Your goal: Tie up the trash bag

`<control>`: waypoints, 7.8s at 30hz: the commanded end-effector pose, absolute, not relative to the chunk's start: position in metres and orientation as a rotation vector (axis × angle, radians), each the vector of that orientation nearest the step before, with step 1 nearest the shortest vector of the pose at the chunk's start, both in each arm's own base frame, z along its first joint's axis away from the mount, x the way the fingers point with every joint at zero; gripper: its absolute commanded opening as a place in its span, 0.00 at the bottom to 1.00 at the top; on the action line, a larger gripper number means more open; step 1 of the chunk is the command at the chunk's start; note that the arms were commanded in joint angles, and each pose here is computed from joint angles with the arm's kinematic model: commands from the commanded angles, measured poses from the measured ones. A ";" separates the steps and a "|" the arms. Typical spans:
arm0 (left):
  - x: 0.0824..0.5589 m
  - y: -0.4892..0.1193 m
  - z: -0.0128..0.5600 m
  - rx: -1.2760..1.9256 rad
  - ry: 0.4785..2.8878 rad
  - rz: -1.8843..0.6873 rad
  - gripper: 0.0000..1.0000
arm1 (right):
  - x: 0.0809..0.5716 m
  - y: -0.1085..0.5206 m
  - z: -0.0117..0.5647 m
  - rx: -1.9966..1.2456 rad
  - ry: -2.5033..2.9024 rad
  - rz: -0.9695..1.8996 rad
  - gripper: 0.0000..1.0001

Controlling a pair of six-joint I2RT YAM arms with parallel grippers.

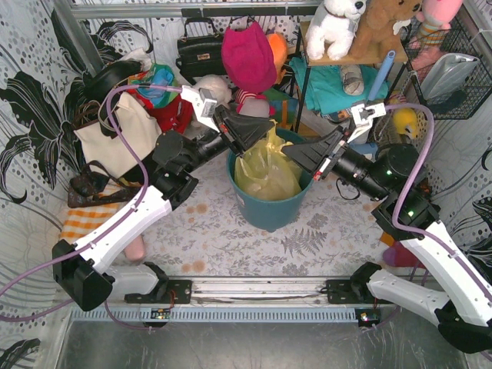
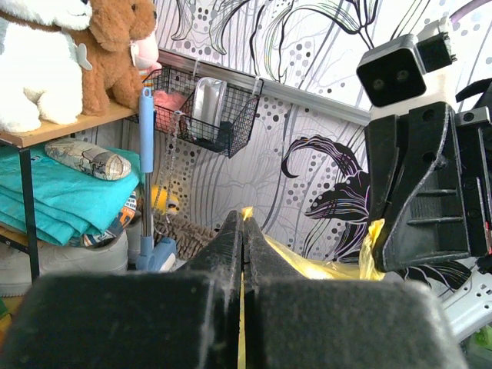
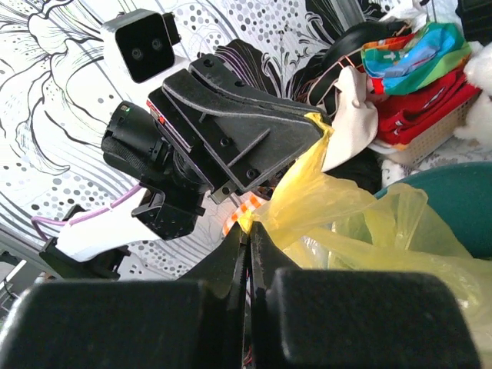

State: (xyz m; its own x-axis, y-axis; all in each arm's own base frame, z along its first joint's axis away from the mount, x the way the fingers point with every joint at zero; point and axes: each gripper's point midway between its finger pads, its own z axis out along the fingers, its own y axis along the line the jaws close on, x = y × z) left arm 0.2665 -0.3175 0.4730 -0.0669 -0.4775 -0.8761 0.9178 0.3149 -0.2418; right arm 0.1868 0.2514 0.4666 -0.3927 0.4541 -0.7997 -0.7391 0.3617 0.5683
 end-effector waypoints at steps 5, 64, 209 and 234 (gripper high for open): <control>0.266 -0.314 0.494 0.498 1.059 -1.238 0.00 | 0.180 0.272 0.463 -0.200 1.559 1.390 0.00; 0.226 -0.319 0.476 0.673 1.065 -1.342 0.00 | 0.263 0.268 0.363 0.212 1.543 0.486 0.00; 0.306 -0.324 0.375 0.821 1.557 -0.988 0.25 | 0.275 0.260 0.365 0.049 1.249 0.637 0.00; 0.227 -0.326 0.322 0.983 1.678 -1.302 0.01 | 0.275 0.261 0.390 0.050 1.043 0.621 0.00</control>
State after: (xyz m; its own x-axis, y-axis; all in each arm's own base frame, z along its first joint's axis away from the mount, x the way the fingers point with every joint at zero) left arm 0.2427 -0.3205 0.3240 -0.3973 0.0928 -0.9130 0.8968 0.2503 -0.3648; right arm 0.2791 0.2674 0.3694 0.2802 0.4610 -0.8420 -0.4378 0.8420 0.3153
